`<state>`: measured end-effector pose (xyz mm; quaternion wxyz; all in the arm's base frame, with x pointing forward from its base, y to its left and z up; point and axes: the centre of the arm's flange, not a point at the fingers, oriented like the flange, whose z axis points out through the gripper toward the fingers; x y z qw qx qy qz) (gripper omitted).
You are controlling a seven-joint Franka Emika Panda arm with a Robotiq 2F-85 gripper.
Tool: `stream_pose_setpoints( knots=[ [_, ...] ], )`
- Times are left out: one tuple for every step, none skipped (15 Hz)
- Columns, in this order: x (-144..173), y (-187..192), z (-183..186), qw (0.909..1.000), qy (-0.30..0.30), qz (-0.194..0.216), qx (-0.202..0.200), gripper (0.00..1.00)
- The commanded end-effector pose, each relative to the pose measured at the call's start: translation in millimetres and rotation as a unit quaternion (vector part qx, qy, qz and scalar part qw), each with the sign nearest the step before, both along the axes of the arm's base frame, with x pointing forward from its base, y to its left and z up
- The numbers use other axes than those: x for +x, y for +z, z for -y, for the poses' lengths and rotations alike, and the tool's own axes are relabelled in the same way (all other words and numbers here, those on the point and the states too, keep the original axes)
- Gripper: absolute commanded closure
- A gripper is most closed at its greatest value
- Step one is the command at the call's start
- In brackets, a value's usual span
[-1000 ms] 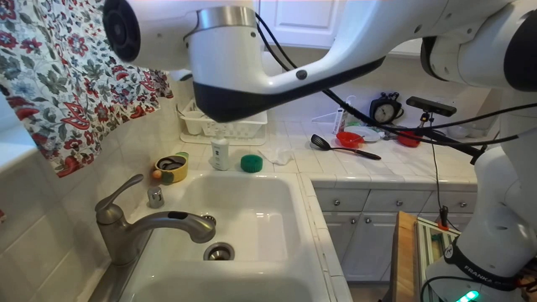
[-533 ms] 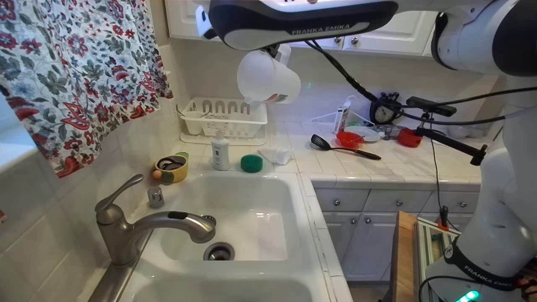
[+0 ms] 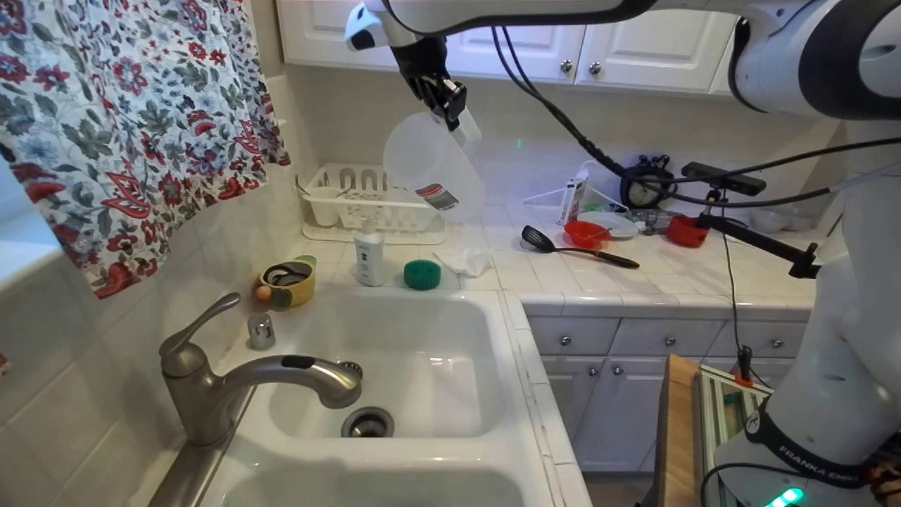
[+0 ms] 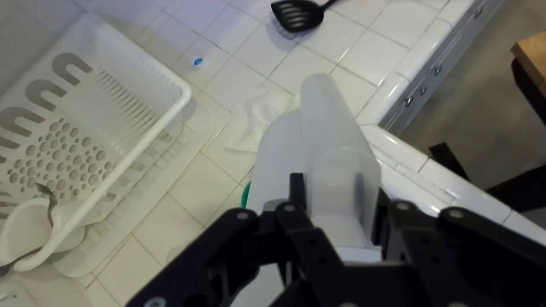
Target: Pour out the contents from the jar into the right sink
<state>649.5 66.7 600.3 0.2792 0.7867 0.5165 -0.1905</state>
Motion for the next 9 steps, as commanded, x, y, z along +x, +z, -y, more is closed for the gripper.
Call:
stream_pose_setpoints(
  knots=[
    [-8.9,6.0,8.1,0.9950,-0.008,0.057,0.081,0.91],
    [-9.1,8.5,11.2,0.9926,-0.014,0.072,0.097,0.91],
    [-9.0,10.6,16.5,0.9900,-0.023,0.085,0.110,0.91],
    [-9.7,11.9,21.3,0.9874,-0.033,0.097,0.120,0.91],
    [-9.8,13.0,29.0,0.9848,-0.049,0.107,0.128,0.91],
    [-9.9,14.2,36.2,0.9826,-0.074,0.112,0.128,0.91],
    [-10.8,14.3,44.0,0.9798,-0.099,0.117,0.129,0.91],
    [-11.7,15.1,52.6,0.9765,-0.133,0.115,0.125,0.91],
    [-11.9,13.4,60.7,0.9725,-0.161,0.112,0.125,0.91]
  ],
)
